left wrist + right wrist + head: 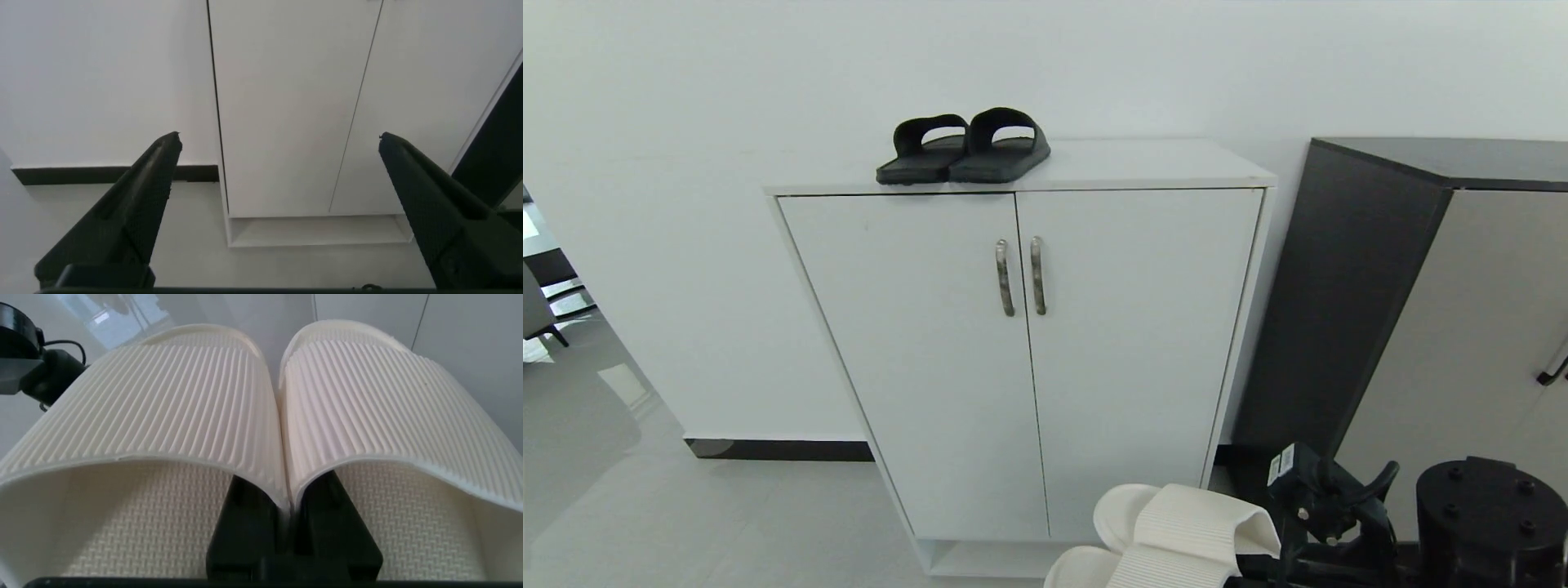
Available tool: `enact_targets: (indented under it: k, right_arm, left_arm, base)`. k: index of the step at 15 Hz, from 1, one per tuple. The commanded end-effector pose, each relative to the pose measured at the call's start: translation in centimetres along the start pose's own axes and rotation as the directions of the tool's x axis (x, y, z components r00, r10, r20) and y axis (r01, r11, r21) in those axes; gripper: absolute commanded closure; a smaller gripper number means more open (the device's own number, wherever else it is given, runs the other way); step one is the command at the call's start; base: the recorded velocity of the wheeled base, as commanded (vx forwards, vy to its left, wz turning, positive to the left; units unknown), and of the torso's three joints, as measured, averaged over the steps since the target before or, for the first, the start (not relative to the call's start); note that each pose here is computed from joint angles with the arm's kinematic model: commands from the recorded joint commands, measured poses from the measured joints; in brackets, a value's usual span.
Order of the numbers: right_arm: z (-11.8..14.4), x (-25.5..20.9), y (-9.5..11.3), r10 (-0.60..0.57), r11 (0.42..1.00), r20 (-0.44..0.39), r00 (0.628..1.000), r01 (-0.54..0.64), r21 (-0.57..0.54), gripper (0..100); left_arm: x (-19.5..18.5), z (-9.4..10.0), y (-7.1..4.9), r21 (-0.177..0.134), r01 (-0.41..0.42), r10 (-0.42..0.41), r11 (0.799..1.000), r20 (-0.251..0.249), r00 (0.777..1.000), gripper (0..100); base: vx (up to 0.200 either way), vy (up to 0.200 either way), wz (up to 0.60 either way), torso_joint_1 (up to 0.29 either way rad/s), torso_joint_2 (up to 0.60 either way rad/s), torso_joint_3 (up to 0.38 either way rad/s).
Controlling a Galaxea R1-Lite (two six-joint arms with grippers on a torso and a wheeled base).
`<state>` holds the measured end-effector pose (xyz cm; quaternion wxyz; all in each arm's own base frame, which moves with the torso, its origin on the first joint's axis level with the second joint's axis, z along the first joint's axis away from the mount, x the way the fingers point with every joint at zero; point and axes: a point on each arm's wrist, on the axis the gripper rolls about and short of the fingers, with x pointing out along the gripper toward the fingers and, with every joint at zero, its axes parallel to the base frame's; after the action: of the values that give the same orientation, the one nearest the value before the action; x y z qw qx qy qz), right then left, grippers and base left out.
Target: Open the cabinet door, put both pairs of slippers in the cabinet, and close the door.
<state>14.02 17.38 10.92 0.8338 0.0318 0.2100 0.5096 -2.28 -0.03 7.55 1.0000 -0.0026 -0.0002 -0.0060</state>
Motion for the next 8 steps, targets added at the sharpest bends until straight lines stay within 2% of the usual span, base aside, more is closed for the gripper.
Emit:
enact_targets:
  k: [1, 3, 5, 8]
  right_arm:
    - [-0.09, 0.09, -0.02, 0.000, 1.000, -0.005, 1.000, 0.000, 0.001, 100]
    - [-0.27, 0.00, -0.03, 0.001, 1.000, -0.011, 1.000, 0.000, 0.003, 100]
    - [-0.39, -0.05, -0.04, 0.000, 1.000, -0.016, 1.000, 0.000, -0.013, 100]
    - [-0.43, -0.06, -0.04, -0.001, 1.000, -0.017, 1.000, 0.000, -0.019, 100]
  left_arm:
    - [0.00, 0.01, 0.00, -0.003, 0.000, 0.000, 1.000, 0.001, 1.000, 0]
    - [0.00, 0.00, 0.00, -0.003, 0.002, -0.002, 1.000, 0.000, 1.000, 0]
    - [0.01, 0.00, -0.01, 0.000, 0.003, -0.003, 1.000, -0.002, 1.000, 0]
    - [0.01, 0.00, -0.01, 0.000, 0.003, -0.003, 1.000, -0.002, 1.000, 0]
  base:
    - [0.000, 0.000, 0.00, -0.134, 0.45, 0.310]
    - [0.000, 0.000, 0.00, -0.117, 0.46, 0.315]
    - [0.200, 0.000, 0.00, -0.073, 0.28, 0.212]
    - [0.200, 0.000, 0.00, -0.019, 0.07, 0.054]
